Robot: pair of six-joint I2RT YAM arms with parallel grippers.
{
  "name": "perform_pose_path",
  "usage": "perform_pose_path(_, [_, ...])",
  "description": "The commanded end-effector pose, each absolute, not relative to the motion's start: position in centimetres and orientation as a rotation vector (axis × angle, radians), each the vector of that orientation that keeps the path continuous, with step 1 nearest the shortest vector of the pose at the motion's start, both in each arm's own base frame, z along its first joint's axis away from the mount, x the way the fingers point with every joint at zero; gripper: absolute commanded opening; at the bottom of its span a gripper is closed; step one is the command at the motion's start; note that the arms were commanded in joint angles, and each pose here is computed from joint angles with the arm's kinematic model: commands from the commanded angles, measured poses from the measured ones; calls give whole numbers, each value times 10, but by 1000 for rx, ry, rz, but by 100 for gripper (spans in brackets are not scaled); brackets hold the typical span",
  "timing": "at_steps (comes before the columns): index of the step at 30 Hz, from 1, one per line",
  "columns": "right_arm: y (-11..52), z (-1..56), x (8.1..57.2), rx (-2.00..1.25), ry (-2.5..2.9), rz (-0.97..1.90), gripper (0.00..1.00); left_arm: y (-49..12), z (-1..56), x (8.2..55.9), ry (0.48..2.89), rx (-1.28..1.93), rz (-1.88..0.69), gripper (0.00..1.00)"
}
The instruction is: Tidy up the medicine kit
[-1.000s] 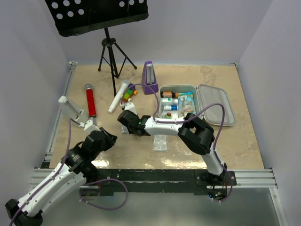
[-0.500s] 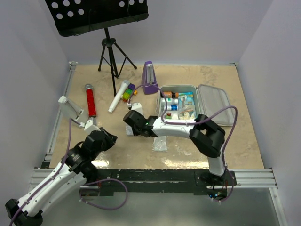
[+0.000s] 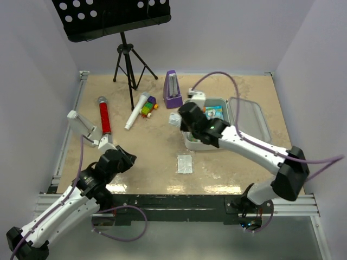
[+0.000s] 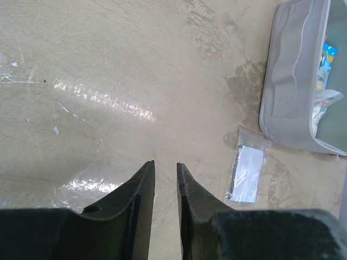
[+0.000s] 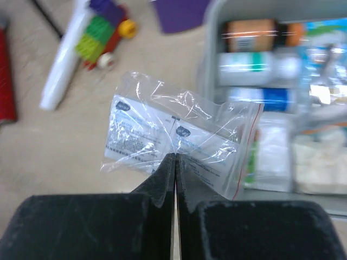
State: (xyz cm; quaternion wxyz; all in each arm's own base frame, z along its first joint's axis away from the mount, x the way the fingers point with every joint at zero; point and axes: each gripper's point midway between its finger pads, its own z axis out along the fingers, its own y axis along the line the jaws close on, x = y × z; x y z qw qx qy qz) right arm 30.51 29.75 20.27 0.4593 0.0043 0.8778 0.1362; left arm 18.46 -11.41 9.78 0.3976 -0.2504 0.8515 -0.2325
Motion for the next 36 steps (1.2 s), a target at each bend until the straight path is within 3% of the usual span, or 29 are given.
perform_pose_path(1, [206, 203, 324, 261, 2103, 239, 0, -123, 118, 195, 2115, -613, -638, 27])
perform_pose_path(13, [164, 172, 327, 15, 2135, -14, 0, -133, 106, 192, 2151, -586, -680, 26])
perform_pose_path(28, [186, 144, 339, -312, 2220, 12, 0, -139, 100, 194, 2175, -549, -679, 26])
perform_pose_path(32, [193, 181, 336, -285, 2130, 129, 0, -148, 102, 196, 2170, -526, -723, 27])
perform_pose_path(36, [207, 238, 318, -294, 1995, 339, 0, -178, 147, 208, 2060, -353, -892, 36])
